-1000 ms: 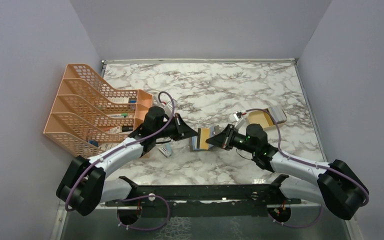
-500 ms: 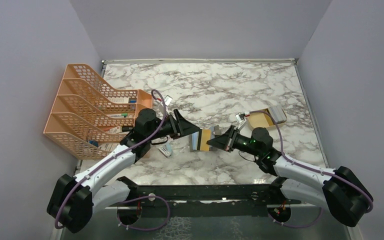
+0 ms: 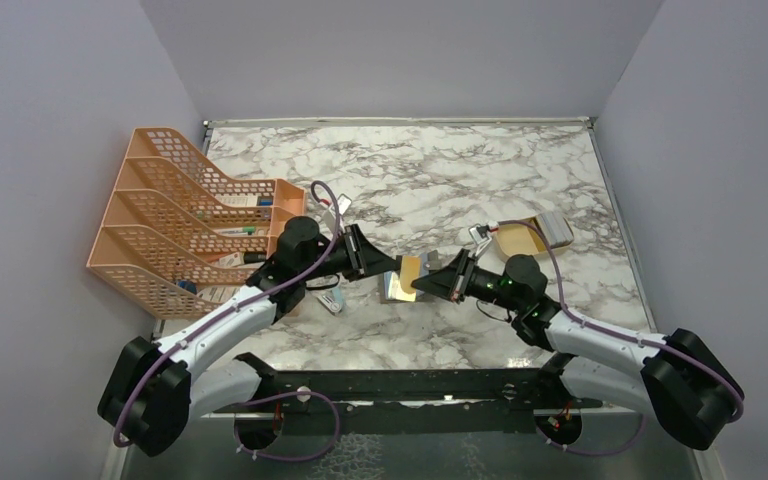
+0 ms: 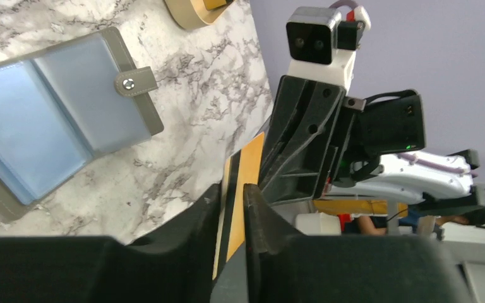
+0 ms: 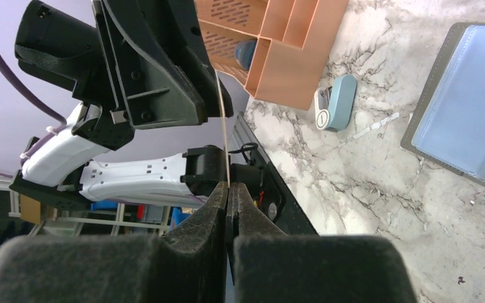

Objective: Put the credit cards into the card holder
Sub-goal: Adjust the credit card, then insert the credit card into the card holder.

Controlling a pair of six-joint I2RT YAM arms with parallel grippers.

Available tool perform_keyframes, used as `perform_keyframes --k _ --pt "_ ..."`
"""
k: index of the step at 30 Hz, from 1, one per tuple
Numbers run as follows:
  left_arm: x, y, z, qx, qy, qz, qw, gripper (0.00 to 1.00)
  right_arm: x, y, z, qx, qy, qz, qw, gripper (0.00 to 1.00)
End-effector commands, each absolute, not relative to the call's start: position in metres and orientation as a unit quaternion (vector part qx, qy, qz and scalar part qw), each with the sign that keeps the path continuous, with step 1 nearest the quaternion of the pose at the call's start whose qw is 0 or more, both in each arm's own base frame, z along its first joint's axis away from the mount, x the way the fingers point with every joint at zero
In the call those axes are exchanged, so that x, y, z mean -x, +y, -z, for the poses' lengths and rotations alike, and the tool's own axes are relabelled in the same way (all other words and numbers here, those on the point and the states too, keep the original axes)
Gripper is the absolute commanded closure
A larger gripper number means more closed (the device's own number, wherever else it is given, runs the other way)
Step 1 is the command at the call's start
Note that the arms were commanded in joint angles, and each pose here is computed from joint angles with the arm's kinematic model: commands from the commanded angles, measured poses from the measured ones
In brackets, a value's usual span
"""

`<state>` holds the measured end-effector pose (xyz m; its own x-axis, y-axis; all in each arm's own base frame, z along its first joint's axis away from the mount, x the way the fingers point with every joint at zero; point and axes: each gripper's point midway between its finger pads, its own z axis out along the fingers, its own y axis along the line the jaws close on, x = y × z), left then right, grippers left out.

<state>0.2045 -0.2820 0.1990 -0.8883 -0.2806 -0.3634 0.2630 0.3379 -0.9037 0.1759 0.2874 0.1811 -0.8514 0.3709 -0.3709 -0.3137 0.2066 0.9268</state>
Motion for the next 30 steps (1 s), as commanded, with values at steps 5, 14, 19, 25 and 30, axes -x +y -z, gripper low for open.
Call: perform_keyframes --k 5,14,19,25,30 --pt "-0.200 -0.286 -0.208 -0.011 0.768 0.594 0.240 1.00 -0.172 0.291 -0.178 0.001 0.732 -0.626 0.268 0.94" --pt "-0.227 -0.264 -0.157 0.017 0.839 0.469 0.274 1.00 -0.201 0.267 -0.143 -0.020 0.815 -0.485 0.316 0.58" --pt "-0.242 -0.257 -0.132 0.016 0.863 0.422 0.278 1.00 -0.223 0.256 -0.129 0.009 0.863 -0.381 0.332 0.56" --pt "-0.254 -0.276 -0.122 0.028 0.854 0.452 0.255 1.00 -0.248 0.251 -0.117 0.050 0.900 -0.285 0.327 0.58" --pt "-0.265 -0.290 -0.110 0.026 0.856 0.461 0.234 1.00 -0.261 0.250 -0.095 0.071 0.925 -0.225 0.299 0.63"
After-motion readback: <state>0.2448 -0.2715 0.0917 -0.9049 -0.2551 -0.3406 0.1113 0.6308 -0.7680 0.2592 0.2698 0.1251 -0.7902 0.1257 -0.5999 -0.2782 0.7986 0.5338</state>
